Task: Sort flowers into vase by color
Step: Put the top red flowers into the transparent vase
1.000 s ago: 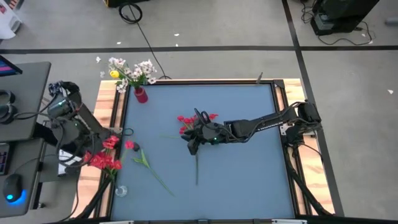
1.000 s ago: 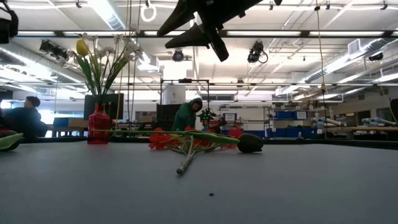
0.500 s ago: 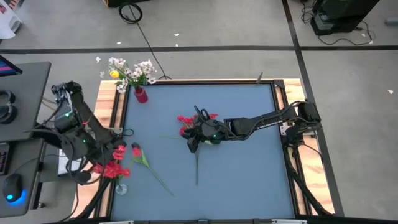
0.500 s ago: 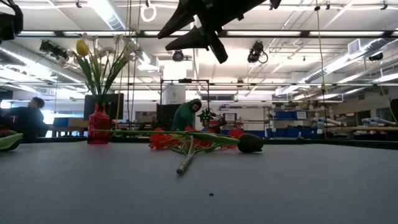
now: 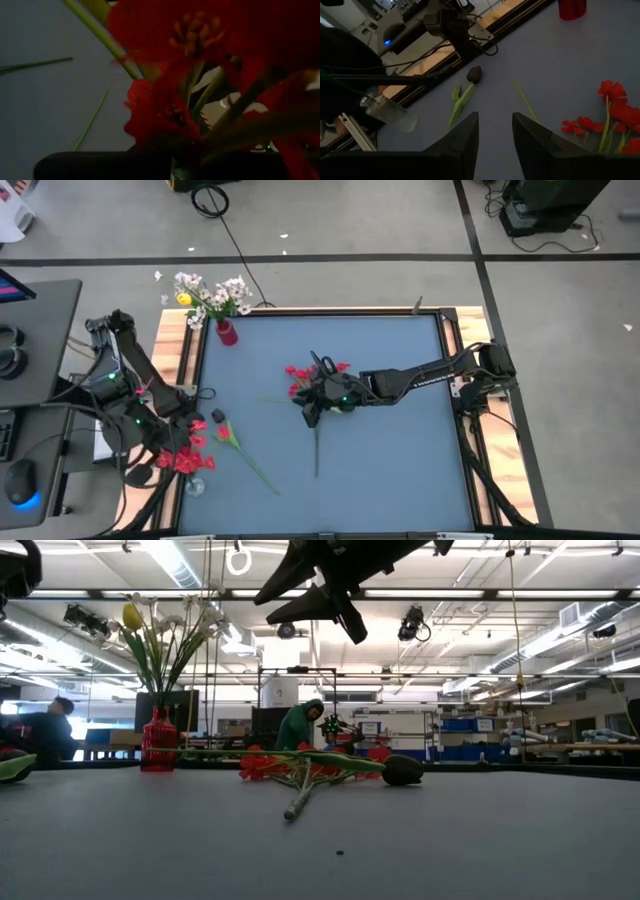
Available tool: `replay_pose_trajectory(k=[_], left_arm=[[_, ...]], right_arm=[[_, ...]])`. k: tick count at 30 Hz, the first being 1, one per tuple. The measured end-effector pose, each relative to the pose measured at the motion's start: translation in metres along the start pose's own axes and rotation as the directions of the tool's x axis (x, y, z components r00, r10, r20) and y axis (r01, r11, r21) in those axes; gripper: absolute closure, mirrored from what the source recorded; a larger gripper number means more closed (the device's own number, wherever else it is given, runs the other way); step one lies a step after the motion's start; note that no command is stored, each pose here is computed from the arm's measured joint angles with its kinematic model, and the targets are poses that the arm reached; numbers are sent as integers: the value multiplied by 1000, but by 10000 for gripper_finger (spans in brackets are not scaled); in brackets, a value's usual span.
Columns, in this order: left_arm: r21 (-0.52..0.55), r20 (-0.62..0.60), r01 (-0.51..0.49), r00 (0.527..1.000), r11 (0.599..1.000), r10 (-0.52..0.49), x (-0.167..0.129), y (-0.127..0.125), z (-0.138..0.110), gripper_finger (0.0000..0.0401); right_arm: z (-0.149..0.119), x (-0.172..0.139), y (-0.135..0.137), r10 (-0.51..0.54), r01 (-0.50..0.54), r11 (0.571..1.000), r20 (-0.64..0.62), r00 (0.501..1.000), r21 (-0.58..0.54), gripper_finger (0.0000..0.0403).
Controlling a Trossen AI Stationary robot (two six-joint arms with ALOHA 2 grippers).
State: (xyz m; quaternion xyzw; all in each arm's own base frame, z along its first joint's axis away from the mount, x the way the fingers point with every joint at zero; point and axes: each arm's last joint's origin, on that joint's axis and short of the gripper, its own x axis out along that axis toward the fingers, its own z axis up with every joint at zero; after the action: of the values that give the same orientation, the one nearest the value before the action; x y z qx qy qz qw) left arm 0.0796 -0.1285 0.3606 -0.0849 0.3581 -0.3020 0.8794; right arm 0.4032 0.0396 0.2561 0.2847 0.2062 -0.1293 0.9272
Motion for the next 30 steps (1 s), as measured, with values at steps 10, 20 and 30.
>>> replay_pose_trajectory(k=[10,20,30], left_arm=[[-62,-10,-69,998,996,69,14,-2,1,328],[-224,-33,-23,999,974,16,13,-13,-6,234],[-280,-86,45,994,959,-72,8,-27,-17,185]], right_arm=[[-2,0,0,24,-24,1000,-39,999,-4,275],[-4,0,-1,27,-28,1000,-75,997,-8,275],[-5,0,-1,42,-46,998,-99,994,-37,274]])
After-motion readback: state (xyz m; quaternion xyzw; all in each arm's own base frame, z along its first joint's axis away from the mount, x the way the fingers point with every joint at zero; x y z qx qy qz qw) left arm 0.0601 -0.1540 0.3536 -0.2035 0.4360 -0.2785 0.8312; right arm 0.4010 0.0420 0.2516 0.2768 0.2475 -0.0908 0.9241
